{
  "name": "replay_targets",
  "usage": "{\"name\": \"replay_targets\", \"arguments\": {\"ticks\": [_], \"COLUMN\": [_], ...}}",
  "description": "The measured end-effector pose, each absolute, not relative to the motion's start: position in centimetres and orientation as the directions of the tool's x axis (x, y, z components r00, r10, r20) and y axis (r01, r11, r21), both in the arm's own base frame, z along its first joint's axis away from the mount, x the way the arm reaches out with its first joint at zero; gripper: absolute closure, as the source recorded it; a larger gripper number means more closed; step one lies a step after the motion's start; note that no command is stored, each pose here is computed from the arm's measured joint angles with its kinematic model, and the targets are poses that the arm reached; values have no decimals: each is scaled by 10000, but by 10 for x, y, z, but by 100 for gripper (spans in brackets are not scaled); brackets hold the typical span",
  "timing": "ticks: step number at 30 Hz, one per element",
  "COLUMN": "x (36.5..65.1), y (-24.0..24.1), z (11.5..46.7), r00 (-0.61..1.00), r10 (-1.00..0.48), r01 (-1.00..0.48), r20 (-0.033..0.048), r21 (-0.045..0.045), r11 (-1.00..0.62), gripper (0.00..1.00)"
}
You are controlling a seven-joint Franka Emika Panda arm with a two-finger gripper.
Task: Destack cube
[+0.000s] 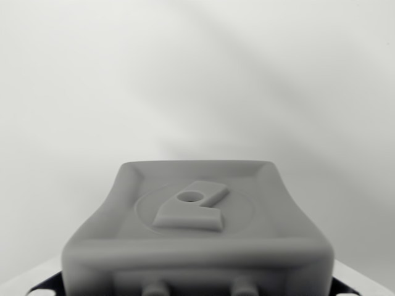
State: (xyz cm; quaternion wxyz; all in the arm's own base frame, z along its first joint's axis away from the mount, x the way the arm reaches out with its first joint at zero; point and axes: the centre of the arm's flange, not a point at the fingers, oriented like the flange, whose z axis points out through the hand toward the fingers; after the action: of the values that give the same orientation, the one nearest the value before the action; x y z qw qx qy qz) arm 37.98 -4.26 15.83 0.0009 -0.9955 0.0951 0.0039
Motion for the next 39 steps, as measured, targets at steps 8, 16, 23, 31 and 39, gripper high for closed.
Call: {"name": "replay_targets", "arguments": {"ticks": [8, 16, 23, 31, 39], "x": [380, 380, 380, 380, 380], "y": [-43, -42, -43, -43, -43], "z": [141, 128, 120, 116, 115], "r00": [9819, 9820, 9819, 9820, 9820], "r10": [-1893, -1887, -1892, -1890, -1890], "r01": [-1893, -1887, -1892, -1890, -1890], "r20": [-70, -62, -61, -53, -54], "r21": [-10, -7, -7, -7, -6], "r11": [-9819, -9820, -9819, -9820, -9820], "gripper": [100, 100, 100, 100, 0]}}
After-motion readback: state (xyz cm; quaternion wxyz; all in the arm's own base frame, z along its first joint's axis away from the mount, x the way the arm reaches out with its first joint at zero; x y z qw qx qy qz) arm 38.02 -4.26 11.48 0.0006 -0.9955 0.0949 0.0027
